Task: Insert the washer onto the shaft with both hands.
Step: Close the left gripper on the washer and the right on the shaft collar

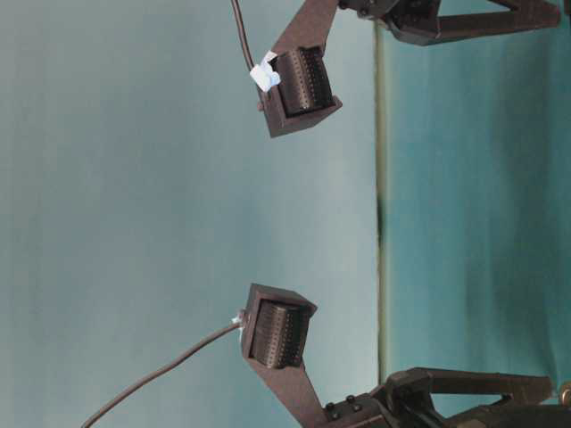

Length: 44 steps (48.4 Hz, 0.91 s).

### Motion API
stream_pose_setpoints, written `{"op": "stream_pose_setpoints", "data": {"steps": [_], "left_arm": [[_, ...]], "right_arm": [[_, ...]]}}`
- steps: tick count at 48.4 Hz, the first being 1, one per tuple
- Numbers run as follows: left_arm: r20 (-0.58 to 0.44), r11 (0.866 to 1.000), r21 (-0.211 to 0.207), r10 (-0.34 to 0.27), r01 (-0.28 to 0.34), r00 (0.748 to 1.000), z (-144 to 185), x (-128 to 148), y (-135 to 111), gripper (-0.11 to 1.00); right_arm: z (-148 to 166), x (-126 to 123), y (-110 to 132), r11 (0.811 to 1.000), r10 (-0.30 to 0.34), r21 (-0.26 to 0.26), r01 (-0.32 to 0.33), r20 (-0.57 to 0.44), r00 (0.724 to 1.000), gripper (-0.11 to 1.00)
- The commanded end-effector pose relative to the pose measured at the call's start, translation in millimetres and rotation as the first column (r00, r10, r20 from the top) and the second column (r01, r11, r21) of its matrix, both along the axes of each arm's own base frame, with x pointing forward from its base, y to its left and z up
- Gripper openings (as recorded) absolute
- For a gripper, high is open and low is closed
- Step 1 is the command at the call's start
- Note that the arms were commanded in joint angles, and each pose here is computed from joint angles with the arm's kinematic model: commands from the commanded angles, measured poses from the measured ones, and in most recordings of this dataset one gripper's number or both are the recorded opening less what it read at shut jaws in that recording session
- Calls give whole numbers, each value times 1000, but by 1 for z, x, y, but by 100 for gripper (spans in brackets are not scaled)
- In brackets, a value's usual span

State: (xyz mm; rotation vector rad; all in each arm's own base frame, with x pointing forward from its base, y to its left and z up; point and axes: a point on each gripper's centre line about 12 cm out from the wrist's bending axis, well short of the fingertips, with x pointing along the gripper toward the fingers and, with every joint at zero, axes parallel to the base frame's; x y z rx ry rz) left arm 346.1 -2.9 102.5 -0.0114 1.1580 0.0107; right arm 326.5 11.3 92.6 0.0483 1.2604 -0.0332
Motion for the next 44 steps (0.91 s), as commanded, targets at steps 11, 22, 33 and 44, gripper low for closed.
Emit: {"op": "stream_pose_setpoints", "data": {"steps": [11,22,33,44], "left_arm": [[23,1000,1,-9,9,1000,5,4,-2,86],[25,1000,3,-13,13,1000,6,3,-3,60],[23,1000,3,-14,14,1000,6,2,-3,35],[25,1000,3,-14,14,1000,6,2,-3,35]], "right_arm": [[2,1,1,1000,6,-1,-6,6,1000,59],[3,3,1,1000,6,-1,-6,8,1000,26],[0,-1,-1,1000,-1,-2,1,-15,1000,1],[1,-1,-5,1000,-9,-3,9,-17,1000,0]]}}
